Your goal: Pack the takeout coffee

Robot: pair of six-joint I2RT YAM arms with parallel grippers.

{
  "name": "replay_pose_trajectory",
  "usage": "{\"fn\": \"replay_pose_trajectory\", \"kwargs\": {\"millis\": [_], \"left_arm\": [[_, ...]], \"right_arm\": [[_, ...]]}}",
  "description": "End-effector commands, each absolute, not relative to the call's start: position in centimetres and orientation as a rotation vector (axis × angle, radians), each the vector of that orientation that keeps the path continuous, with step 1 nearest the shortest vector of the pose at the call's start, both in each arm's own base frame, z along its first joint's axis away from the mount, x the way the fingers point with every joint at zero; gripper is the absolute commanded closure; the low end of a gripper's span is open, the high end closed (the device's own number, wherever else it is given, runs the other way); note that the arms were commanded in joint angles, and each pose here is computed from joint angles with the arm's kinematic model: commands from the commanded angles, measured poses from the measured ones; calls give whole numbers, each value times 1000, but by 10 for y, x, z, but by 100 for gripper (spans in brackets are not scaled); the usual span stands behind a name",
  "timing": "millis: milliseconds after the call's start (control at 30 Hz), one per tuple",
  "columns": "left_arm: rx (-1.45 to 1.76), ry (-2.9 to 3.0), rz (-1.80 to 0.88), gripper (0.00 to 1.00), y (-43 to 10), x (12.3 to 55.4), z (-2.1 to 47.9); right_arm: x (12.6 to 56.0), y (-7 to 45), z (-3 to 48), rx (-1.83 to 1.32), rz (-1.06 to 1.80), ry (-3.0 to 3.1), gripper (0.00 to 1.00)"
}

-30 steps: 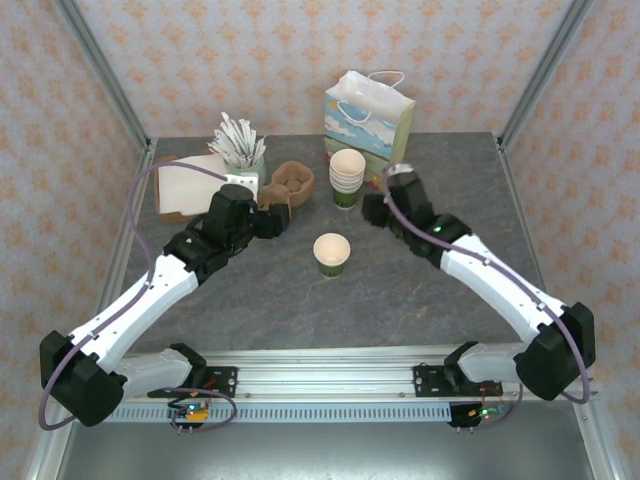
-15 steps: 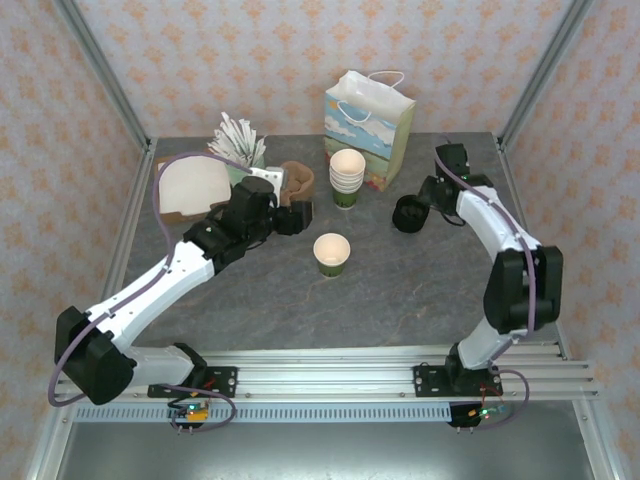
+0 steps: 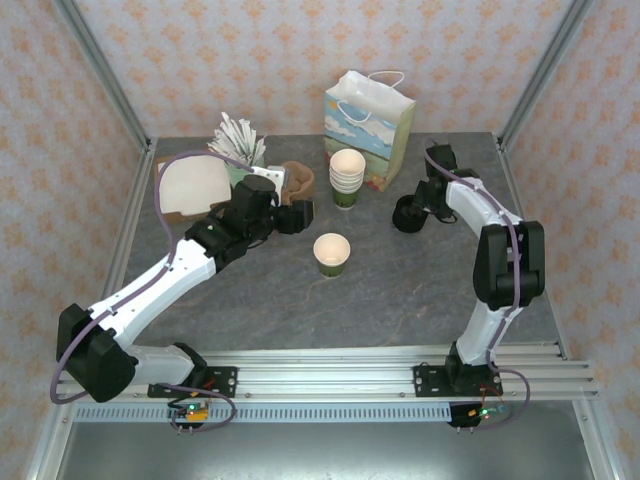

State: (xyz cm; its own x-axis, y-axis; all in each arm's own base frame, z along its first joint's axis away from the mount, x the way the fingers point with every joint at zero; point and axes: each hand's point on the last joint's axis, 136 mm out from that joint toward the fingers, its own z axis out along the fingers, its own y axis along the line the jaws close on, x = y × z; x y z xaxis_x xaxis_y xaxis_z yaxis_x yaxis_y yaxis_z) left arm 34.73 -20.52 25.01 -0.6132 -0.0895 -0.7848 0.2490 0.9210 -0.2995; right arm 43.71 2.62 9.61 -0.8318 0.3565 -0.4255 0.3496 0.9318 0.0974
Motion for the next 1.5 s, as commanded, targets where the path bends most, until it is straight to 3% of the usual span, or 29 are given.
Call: {"fn": "replay_pose_trajectory", "kwargs": {"millis": [0, 333, 1467], "left_arm": [[108, 2171, -475, 23, -208, 349, 256], [102, 2175, -470, 24, -206, 349, 255], [96, 2177, -460, 24, -204, 348, 253]], "right_arm": [[440, 21, 97, 503, -24, 2644, 58], [441, 23, 94, 500, -16, 2645, 68], [441, 25, 96, 496, 3, 2645, 80]]}}
